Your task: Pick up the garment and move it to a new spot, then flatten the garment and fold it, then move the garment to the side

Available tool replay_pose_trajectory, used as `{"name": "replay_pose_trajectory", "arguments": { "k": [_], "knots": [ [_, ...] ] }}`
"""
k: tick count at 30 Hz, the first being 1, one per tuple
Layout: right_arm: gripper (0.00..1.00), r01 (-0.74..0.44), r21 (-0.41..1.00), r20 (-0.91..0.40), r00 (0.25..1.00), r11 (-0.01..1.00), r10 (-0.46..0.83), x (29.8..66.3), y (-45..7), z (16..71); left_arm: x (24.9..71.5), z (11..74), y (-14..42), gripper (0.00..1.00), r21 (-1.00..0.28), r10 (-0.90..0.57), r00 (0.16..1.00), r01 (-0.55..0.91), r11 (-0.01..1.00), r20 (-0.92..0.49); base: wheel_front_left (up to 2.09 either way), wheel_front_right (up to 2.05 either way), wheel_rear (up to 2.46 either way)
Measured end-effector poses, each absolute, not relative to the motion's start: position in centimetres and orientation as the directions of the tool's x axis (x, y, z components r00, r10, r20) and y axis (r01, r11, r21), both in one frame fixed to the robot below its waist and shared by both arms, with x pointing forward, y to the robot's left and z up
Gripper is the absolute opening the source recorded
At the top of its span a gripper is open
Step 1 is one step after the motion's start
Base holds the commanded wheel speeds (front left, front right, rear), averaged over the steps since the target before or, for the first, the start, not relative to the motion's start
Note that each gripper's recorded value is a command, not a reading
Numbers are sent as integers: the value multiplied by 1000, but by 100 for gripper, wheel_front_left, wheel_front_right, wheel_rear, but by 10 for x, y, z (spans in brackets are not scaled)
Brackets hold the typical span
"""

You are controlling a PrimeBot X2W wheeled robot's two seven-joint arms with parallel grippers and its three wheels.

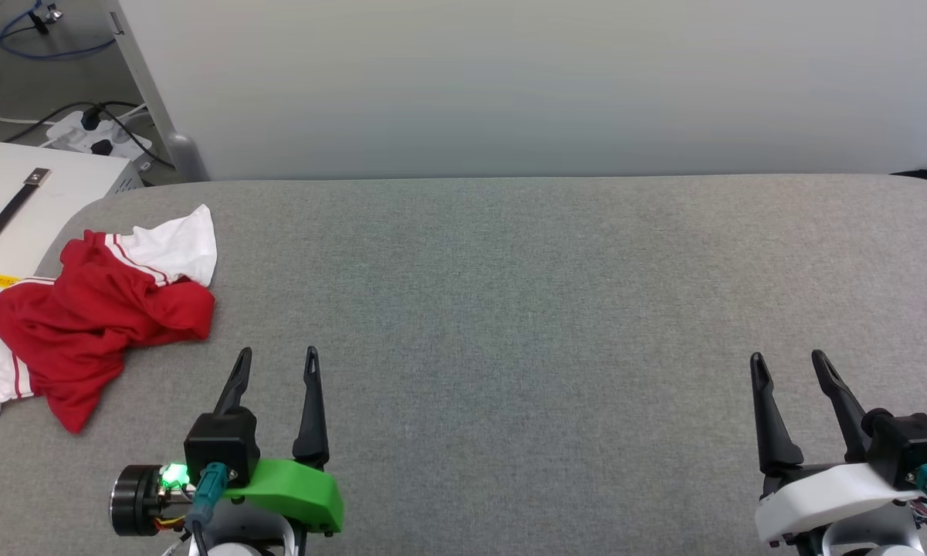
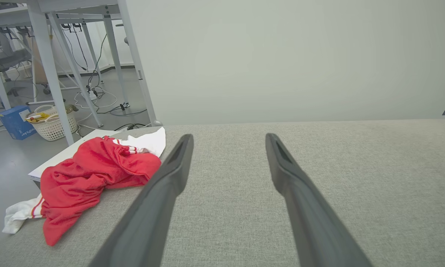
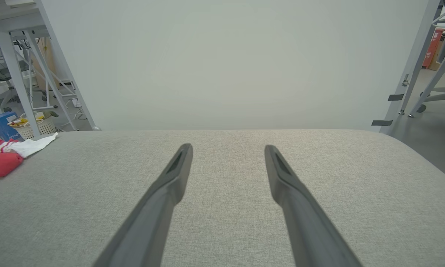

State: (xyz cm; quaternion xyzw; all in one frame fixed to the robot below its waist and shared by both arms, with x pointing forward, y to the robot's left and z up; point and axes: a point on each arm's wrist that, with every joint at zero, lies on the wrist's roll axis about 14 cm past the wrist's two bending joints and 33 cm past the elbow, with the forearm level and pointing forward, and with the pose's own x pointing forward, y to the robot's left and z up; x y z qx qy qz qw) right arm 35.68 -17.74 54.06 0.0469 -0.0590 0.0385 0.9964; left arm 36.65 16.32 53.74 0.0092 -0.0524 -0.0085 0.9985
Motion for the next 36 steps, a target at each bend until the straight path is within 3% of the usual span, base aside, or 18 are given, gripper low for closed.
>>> {"name": "replay_pose_trajectory", "arguments": {
  "k": [36],
  "knots": [
    [100,-82,114,178,982,990,61,346,-178,544,363,541,152,100,-2,-39,987,40,999,157,0,0,0]
  ]
}}
